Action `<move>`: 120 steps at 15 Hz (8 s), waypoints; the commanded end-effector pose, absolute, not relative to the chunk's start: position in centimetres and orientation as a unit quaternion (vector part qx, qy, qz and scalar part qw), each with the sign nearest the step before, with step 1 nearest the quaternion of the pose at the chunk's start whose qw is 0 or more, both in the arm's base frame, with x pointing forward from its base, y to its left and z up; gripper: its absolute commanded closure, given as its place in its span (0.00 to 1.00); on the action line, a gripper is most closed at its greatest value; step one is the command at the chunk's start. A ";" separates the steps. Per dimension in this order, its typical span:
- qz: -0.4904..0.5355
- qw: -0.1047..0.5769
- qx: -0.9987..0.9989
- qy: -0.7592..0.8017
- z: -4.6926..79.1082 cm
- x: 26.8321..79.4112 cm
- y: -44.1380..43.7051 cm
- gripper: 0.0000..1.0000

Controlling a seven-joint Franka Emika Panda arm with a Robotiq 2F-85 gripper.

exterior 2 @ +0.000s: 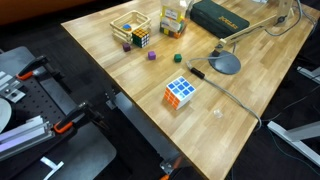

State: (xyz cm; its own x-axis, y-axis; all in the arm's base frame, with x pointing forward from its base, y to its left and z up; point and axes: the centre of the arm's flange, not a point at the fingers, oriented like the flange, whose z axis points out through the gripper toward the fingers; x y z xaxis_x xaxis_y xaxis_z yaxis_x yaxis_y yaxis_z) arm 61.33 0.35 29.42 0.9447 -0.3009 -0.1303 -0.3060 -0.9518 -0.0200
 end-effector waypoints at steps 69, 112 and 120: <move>0.098 -0.018 -0.955 0.278 29.4 58.7 1.3 0.00; 0.180 0.002 -0.824 0.538 11.8 57.2 -13.4 0.00; 0.179 -0.006 -0.777 0.604 12.5 55.9 -12.9 0.00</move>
